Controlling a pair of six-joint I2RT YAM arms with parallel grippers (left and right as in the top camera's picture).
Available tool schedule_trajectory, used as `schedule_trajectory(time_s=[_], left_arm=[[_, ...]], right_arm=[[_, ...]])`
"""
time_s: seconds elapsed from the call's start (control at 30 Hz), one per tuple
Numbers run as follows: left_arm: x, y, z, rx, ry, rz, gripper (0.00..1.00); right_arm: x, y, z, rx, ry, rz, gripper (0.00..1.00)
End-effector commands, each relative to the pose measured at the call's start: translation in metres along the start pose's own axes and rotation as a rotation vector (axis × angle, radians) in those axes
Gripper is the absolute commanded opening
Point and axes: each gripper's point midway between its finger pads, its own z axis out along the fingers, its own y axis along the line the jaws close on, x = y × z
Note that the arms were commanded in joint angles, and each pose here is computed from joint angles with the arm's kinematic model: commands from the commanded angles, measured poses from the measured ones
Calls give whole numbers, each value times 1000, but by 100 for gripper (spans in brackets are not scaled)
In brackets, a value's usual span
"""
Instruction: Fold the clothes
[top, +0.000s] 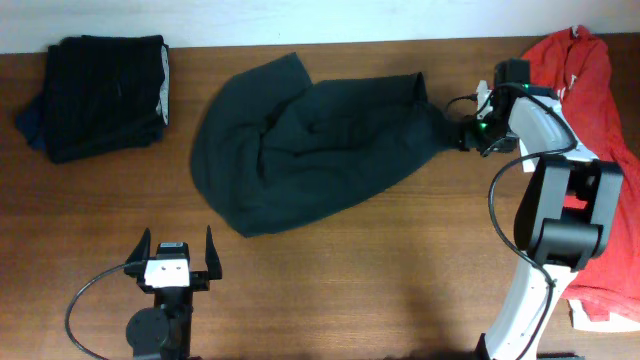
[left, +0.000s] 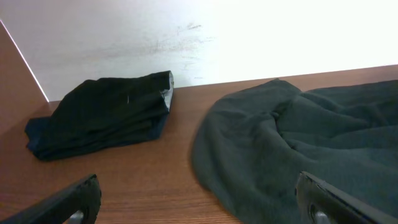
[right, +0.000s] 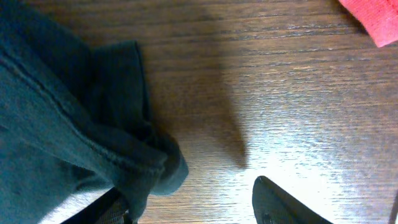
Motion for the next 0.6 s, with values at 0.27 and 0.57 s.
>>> schedule_trajectory(time_s=[0.27,0.57], left_arm=[[2,0,0,2,3,15,99],[2,0,0,2,3,16,99]], right_arm=[[-5,43,15,-137,-64,-175,28],[2,29,-64,-117,43,87,4]])
